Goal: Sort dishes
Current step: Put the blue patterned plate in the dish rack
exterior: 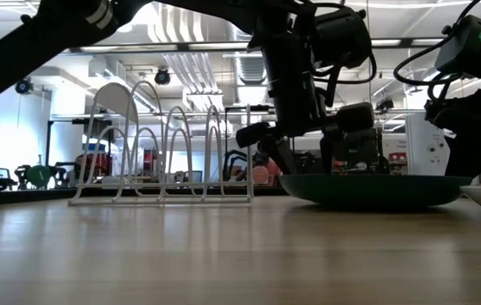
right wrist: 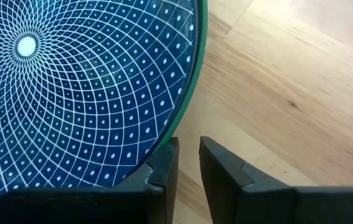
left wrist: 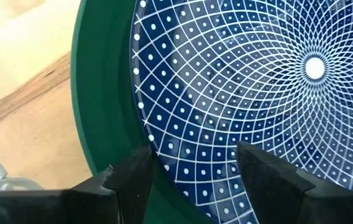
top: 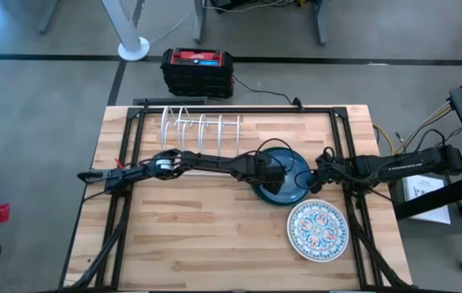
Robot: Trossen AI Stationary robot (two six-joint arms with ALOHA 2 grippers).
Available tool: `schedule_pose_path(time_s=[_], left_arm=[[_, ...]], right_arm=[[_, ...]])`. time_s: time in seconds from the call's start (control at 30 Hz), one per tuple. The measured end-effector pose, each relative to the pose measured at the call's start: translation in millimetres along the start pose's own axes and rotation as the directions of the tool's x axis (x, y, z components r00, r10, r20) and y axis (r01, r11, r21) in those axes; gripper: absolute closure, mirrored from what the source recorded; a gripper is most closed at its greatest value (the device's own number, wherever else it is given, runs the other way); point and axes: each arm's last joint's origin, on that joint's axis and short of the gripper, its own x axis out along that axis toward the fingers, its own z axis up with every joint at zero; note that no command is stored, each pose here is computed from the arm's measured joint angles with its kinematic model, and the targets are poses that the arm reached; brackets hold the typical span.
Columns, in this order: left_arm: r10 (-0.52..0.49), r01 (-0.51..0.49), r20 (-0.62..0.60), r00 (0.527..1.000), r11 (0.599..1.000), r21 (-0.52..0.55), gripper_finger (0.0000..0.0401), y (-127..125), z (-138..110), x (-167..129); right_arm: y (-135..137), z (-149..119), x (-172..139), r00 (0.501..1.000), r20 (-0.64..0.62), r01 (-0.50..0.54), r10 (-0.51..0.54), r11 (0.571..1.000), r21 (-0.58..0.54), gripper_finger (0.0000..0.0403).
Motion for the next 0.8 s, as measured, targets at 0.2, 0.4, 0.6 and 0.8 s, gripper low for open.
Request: schedule_pose_path(time_s=[0.2, 0.4, 0.6, 0.8], left_arm=[[0.0, 0.0, 0.0, 1.0, 1.0, 0.001, 0.0184, 0.1, 0.1, -0.6], [0.03, -0.03, 0.008, 1.0, 1.0, 0.007, 0.0184, 2.2, -0.1, -1.1], [0.026, -0.026, 0.017, 1.0, 1.0, 0.005, 0.0184, 0.7, 3.5, -8.0], [0.014, -0.015, 0.059, 0.998, 1.0, 0.02, 0.0184, -2.5, 12.2, -23.0]], right_arm=[[0.0, -0.1, 0.1, 1.0, -0.001, -0.001, 0.001, 1.0, 0.0, 0.0342], [0.9, 0.3, 0.1, 1.0, 0.001, -0.014, 0.014, 1.0, 0.003, 0.0332], [0.4, -0.1, 0.1, 1.0, -0.004, -0.009, 0.009, 1.0, 0.001, 0.0325], [-0.2, -0.8, 0.1, 1.0, -0.012, -0.005, 0.005, 1.0, -0.002, 0.032]])
